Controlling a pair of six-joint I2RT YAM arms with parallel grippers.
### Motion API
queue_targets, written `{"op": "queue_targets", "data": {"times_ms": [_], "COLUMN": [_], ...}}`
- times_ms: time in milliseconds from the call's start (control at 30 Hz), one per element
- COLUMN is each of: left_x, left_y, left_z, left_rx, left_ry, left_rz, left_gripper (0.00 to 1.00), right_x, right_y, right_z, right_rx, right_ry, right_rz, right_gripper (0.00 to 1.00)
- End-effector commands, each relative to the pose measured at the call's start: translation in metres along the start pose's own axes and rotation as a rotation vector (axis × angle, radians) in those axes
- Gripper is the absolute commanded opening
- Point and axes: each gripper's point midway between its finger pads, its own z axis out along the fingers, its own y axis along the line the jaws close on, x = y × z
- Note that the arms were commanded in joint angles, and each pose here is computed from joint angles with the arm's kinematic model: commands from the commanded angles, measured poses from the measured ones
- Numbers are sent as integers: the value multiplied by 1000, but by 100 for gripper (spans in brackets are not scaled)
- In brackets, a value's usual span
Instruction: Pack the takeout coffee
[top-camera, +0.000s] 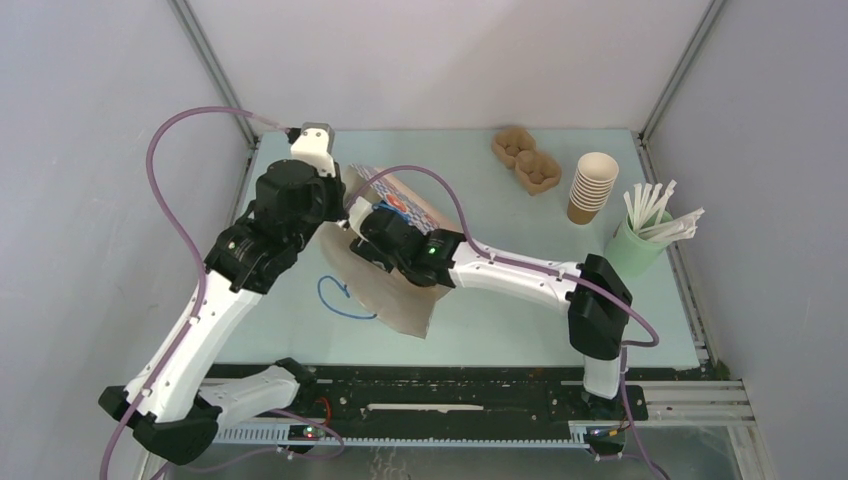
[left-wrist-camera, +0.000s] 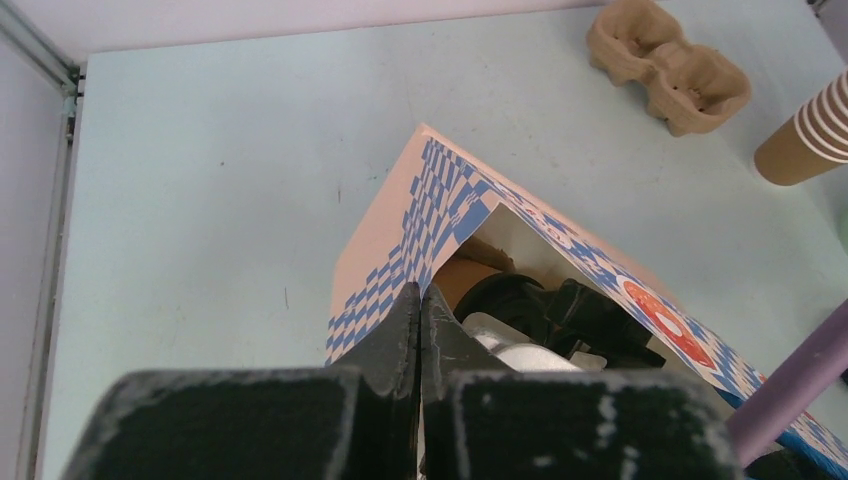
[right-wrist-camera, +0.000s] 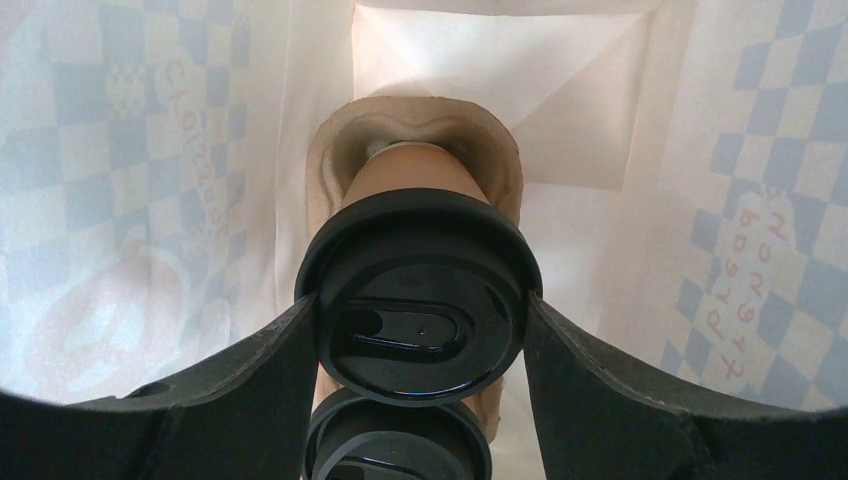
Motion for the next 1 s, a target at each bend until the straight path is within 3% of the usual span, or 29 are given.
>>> {"op": "queue_targets", "data": {"times_ms": [0,433,967], "left_x": [-18,4,25], "left_y": [-20,-25,-22], "left_z": [-10,-15,-10], "left_rx": [78,59,-1], "left_ry": [-22,161,365], "left_rz": [-92,-147,-173], "left_gripper": [0,0,1], "right_x": [13,12,40], "right_y": [-6,0,19], "right_z": [7,-13,-1], "right_rx": [25,-150,-231], "right_ry": [82,157,256], "right_rz": [-29,-65,-152], "right_gripper": [9,11,13]}}
